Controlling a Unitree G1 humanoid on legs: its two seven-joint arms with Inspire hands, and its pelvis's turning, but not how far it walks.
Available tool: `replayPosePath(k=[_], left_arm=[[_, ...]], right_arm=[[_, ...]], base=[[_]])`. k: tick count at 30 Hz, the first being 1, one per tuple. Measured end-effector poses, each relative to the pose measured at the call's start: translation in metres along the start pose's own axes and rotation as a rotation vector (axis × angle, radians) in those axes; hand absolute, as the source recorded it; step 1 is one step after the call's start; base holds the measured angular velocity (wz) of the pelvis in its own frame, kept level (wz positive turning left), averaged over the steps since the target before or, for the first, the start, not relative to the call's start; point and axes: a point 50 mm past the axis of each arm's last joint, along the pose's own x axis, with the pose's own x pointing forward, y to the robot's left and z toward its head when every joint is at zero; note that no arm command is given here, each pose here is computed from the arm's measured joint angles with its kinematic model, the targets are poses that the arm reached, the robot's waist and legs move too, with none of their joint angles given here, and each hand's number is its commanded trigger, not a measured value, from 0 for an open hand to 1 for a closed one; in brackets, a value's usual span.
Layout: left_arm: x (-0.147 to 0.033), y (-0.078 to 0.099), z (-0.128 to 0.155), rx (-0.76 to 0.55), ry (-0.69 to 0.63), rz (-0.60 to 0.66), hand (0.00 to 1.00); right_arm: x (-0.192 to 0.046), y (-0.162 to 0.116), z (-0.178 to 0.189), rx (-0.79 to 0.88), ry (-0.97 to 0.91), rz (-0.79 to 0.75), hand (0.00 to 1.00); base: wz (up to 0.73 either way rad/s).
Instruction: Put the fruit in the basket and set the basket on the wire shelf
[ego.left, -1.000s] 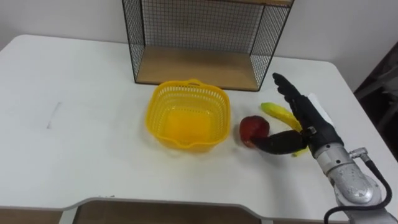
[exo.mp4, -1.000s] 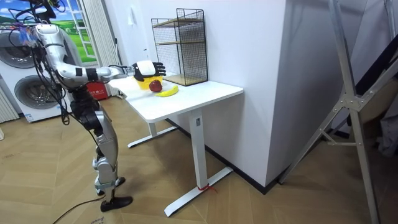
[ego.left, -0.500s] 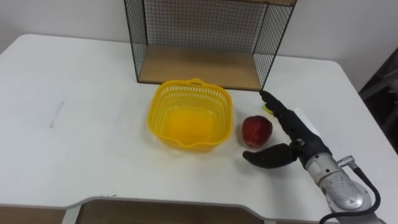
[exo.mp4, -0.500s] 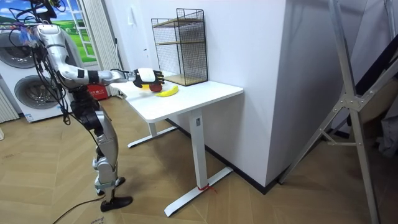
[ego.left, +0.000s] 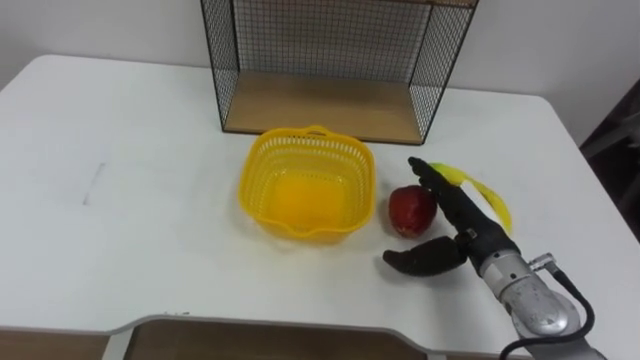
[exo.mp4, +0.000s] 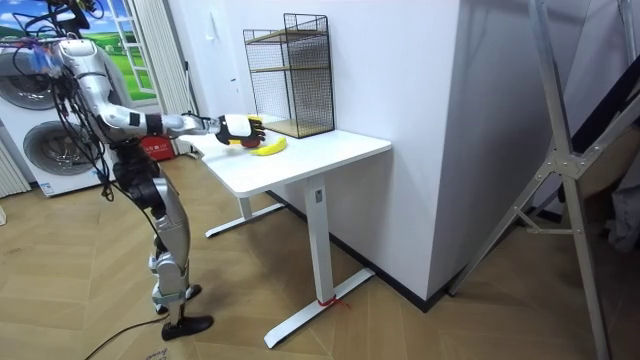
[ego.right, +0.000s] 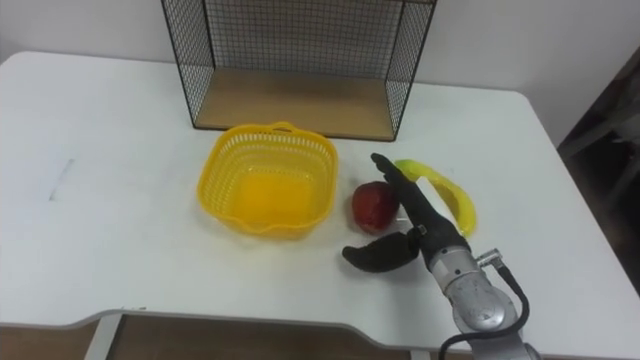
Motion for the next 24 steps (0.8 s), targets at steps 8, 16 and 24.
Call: replayPosePath(k=[8, 16, 24], left_arm=[[0.000, 0.000, -0.002, 0.000, 0.015, -0.001, 0.00], [-0.002, -0.004, -0.009, 0.000, 0.046, -0.024, 0.00], [-0.002, -0.005, -0.009, -0.002, 0.047, -0.038, 0.00]], right_arm=[[0.004, 0.002, -0.008, 0.007, 0.054, 0.013, 0.00], [0.013, -0.002, 0.001, -0.004, 0.039, 0.019, 0.00], [0.016, -0.003, 0.005, -0.049, 0.037, 0.026, 1.00]], base=[[0.00], [0.03], [0.05]])
